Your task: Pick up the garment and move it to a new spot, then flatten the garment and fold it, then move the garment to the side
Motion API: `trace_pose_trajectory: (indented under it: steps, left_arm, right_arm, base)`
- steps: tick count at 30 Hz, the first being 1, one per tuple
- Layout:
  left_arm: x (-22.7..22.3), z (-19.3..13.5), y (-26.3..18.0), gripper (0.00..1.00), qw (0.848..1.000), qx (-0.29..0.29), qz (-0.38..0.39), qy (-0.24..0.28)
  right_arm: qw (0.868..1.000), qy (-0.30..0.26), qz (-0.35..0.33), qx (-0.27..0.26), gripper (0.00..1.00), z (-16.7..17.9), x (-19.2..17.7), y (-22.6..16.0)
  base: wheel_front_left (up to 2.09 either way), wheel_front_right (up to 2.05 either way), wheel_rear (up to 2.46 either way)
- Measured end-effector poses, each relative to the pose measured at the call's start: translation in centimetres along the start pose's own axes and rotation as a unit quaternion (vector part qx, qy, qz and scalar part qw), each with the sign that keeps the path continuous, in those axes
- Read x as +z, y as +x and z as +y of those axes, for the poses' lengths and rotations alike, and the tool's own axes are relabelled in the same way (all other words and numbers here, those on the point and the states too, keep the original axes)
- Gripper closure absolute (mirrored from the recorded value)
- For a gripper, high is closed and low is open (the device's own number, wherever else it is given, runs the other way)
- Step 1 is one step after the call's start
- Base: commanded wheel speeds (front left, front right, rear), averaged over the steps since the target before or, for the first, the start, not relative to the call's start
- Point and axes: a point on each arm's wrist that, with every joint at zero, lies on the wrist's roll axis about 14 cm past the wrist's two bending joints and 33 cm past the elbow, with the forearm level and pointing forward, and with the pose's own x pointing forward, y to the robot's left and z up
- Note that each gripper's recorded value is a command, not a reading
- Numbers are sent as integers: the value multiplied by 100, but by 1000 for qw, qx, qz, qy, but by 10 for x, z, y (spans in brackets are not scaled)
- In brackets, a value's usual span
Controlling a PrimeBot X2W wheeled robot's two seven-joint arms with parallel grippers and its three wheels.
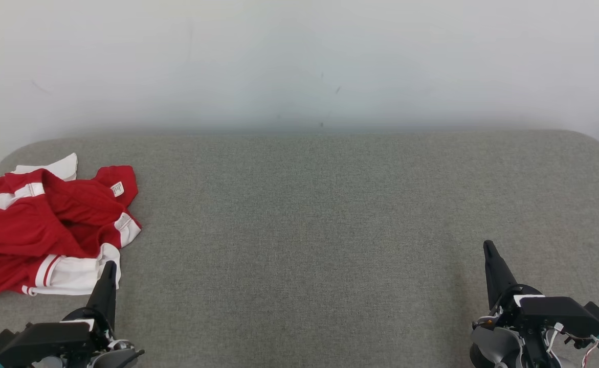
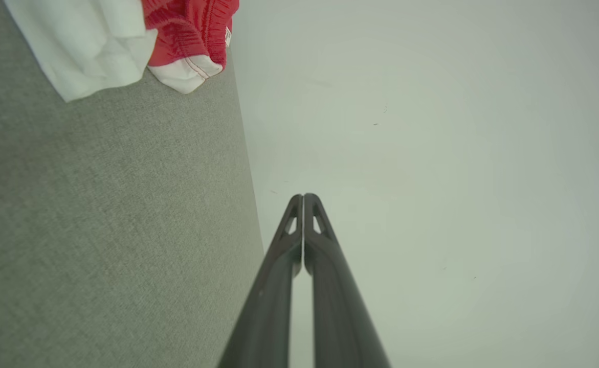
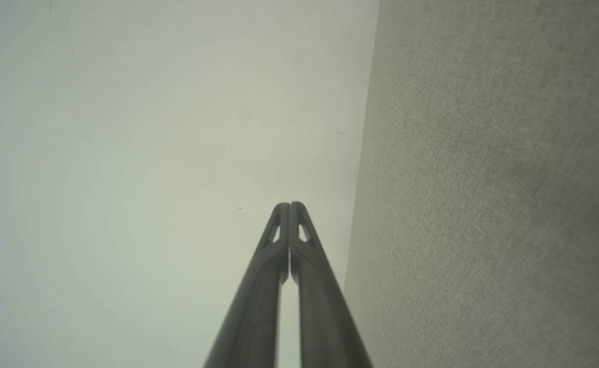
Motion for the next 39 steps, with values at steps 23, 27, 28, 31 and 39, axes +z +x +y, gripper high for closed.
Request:
trace_pose_trajectory:
  steps: [23,27,28,31,39]
  left_arm:
    - [-6,33,-18,0,999,46,-14,15]
    - [-7,36,-21,0,998,53,-16,38]
    - [-7,36,-21,0,997,53,-17,45]
    - [-7,36,-21,0,996,54,-19,66]
    - [-12,39,-24,0,987,62,-11,146]
  right_arm:
    - [999,-12,0,-49,0,-33,-8,-18]
    - [998,-35,4,-47,0,-32,-12,-18]
    - [998,-42,4,-47,0,-32,-12,-18]
    - [997,-68,4,-45,0,-32,-12,-18]
    - [990,-137,11,-38,0,-29,-17,-17]
  base:
    - [0,0,0]
    - [0,0,0]
    - [0,0,0]
    - [0,0,0]
    - [0,0,0]
